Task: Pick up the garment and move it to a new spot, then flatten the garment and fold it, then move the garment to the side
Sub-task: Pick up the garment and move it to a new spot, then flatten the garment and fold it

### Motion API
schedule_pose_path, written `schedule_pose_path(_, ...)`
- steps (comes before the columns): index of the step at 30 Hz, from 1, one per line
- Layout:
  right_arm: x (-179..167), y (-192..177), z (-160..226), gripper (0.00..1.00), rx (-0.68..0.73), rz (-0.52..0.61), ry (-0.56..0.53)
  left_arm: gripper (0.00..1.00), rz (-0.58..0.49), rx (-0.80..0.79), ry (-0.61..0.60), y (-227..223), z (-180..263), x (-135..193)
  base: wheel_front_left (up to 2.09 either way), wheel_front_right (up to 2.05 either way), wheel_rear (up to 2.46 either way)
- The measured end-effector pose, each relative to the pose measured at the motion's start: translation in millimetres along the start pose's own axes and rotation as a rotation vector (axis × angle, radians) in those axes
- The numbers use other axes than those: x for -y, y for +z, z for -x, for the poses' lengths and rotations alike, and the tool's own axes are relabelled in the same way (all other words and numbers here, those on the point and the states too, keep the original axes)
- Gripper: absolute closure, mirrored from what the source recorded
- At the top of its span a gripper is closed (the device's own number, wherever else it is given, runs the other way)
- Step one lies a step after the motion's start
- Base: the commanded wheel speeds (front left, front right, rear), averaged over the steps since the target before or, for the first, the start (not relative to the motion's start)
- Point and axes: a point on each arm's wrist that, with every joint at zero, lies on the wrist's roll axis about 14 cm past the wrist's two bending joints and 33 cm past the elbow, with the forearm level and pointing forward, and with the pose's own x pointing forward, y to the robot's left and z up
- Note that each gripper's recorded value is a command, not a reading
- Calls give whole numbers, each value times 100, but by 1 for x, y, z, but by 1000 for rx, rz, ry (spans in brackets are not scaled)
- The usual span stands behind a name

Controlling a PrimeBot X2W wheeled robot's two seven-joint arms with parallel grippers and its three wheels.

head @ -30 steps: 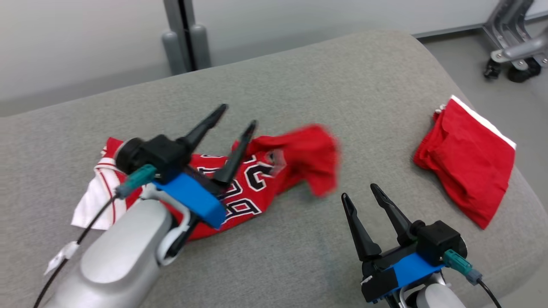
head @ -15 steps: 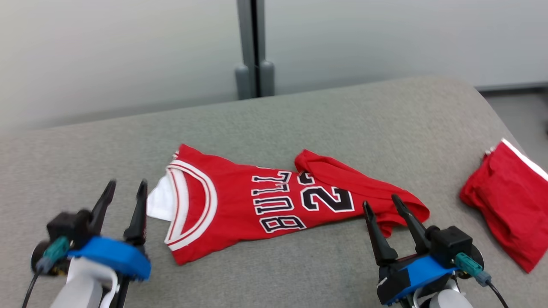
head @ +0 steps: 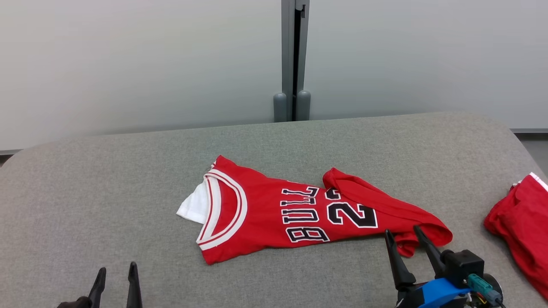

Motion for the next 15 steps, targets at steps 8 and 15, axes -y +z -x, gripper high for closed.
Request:
schedule_pose_path(8, 1, -4, 1, 0, -13, -3, -4, 0, 3, -6, 19, -6, 10, 1, 0, 0, 0)
schedule_pose_path(15, -1, -9, -1, 0, -28, -2, 3, 0, 27, -14, -44, -7, 1, 21, 0, 0, 0)
